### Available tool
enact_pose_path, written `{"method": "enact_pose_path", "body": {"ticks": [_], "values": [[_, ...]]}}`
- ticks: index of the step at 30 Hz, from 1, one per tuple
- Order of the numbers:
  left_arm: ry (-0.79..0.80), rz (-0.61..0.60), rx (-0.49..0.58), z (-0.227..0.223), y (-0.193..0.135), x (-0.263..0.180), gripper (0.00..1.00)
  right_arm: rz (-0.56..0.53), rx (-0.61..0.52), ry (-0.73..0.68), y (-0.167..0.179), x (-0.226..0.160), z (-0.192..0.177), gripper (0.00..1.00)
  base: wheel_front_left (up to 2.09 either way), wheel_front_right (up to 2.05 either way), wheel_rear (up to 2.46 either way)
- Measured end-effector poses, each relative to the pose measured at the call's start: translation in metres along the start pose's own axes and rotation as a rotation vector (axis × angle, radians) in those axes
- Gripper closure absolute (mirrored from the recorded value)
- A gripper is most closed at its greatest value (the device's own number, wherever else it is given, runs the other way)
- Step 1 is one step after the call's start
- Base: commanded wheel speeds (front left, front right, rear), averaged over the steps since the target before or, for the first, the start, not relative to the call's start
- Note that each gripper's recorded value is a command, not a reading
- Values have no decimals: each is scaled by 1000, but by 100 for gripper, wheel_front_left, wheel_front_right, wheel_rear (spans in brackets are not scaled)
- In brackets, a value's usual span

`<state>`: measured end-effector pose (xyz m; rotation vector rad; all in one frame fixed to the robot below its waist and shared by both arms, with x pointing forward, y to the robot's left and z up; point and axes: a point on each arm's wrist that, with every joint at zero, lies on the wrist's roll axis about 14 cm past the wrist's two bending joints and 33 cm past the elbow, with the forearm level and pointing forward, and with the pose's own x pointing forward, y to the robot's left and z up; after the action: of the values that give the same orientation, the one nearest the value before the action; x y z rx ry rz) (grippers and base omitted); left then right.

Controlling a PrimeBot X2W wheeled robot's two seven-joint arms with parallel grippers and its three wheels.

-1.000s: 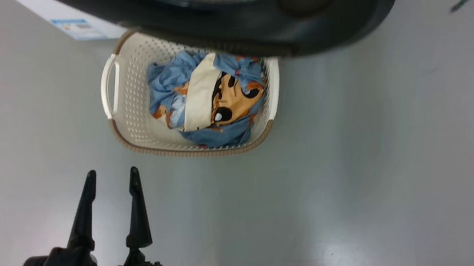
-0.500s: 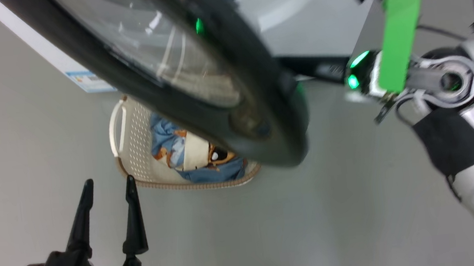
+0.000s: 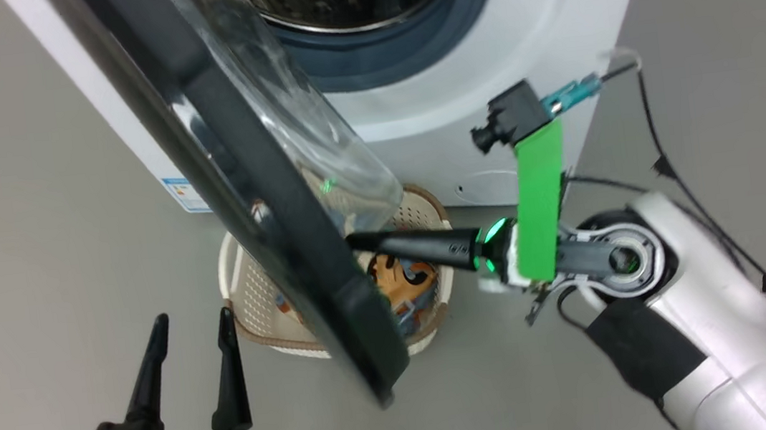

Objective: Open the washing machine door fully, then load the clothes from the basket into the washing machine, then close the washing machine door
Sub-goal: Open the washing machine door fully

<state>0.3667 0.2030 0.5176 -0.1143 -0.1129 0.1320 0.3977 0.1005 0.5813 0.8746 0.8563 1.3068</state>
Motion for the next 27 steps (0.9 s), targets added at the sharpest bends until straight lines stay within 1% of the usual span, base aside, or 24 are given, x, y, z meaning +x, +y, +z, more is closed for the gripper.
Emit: {"method": "enact_pose_path", "body": {"ticks": [6,13,18,23,24,25,26,27], "values": [[-23,32,-7,11,10,-15,0,49,26,33,18,23,-28,100,0,0,0],[-57,59,-20,23,18,-29,0,70,58,54,28,39,-56,100,0,0,0],[-61,70,-25,25,21,-35,0,95,59,54,40,45,-63,100,0,0,0],[-57,69,-28,23,22,-35,0,92,54,4,42,38,-58,100,0,0,0],[-58,69,-28,23,22,-35,0,87,43,-19,42,34,-54,69,0,0,0],[-60,69,-28,23,22,-35,0,85,34,-50,43,30,-49,33,0,0,0],[-61,67,-29,24,22,-34,0,81,24,-80,43,25,-44,0,0,0,0],[-62,66,-29,24,22,-33,0,77,16,-113,43,20,-39,0,0,0,0]]}}
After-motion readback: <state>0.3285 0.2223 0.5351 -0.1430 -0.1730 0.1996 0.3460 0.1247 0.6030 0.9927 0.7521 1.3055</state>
